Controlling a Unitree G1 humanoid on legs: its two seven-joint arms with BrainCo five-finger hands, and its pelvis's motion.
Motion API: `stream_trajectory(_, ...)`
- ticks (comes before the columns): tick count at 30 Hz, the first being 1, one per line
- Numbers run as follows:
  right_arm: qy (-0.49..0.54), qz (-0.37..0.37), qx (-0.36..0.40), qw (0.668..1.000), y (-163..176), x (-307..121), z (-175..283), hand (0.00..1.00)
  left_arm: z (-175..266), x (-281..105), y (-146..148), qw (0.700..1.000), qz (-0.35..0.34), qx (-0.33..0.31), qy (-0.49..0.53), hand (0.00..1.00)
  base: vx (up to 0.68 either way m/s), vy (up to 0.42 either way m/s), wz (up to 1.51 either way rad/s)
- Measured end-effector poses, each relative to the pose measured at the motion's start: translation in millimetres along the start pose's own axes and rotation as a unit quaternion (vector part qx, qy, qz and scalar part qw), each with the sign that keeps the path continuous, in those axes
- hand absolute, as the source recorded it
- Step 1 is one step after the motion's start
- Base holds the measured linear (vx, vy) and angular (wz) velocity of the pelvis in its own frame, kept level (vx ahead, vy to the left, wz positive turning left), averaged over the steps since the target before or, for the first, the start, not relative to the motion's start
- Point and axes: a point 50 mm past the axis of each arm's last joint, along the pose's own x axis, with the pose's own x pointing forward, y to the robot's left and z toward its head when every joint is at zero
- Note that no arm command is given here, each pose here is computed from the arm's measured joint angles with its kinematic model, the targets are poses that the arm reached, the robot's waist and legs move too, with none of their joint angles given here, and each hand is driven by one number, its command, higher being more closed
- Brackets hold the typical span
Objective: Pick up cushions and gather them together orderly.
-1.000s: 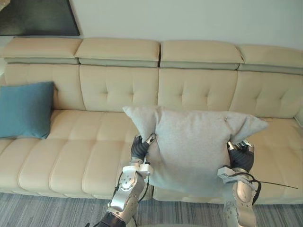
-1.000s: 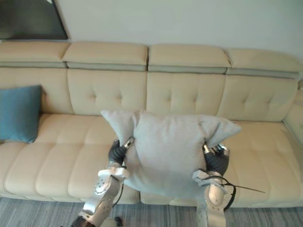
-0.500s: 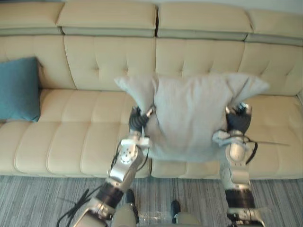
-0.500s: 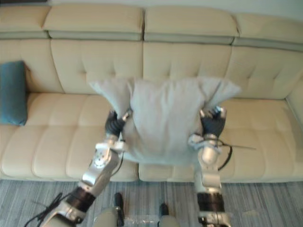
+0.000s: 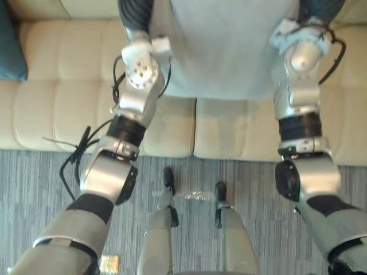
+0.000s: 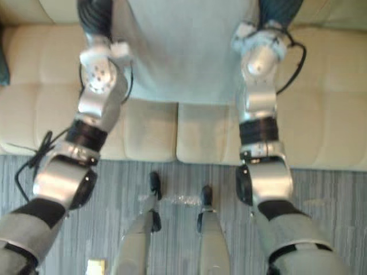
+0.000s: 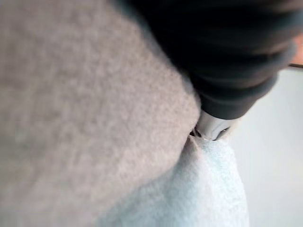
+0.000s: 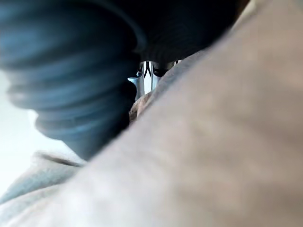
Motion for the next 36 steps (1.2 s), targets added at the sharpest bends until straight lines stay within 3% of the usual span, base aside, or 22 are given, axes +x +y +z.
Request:
stream_trajectory(1,0.000,-0.005,0.000,1.000,4,5,5,0.00,5,5,-2,1.000,0.010,0.001,-0.004,0.00,0.04,-0.046,0.06)
stream_trajectory(10,-0.023,-0.049,-0.023,0.998,2,23,29,0.00,26,21,-5,0.998,0.047,-0.027,-0.012,0.00,0.06,-0.043,0.05)
stream_trajectory(18,-0.007,-0.067,0.016,0.998,-21,29,24,0.00,22,20,-2,1.000,0.011,-0.022,-0.012,0.00,0.05,-0.049,0.06)
stream_trajectory(21,0.021,-0.079,0.010,0.997,-50,25,1,0.00,7,16,21,1.000,0.023,-0.016,0.006,0.00,0.01,-0.065,0.09)
stream_trajectory(24,0.065,-0.104,0.004,0.992,-93,17,-26,0.00,-15,9,84,0.996,0.075,0.012,0.036,0.00,-0.02,-0.065,-0.09)
stream_trajectory(29,0.090,-0.116,-0.034,0.988,-162,-15,-53,0.00,-50,-33,147,0.990,0.108,0.020,0.089,0.00,-0.02,-0.055,-0.03)
stream_trajectory(32,0.103,-0.087,-0.080,0.988,-196,-56,-66,0.00,-78,-87,176,0.984,0.101,0.047,0.141,0.00,0.02,-0.053,0.02)
stream_trajectory(36,0.215,-0.080,-0.124,0.965,-237,-153,-106,0.00,-124,-193,194,0.955,0.080,0.081,0.272,0.00,0.08,-0.043,0.10)
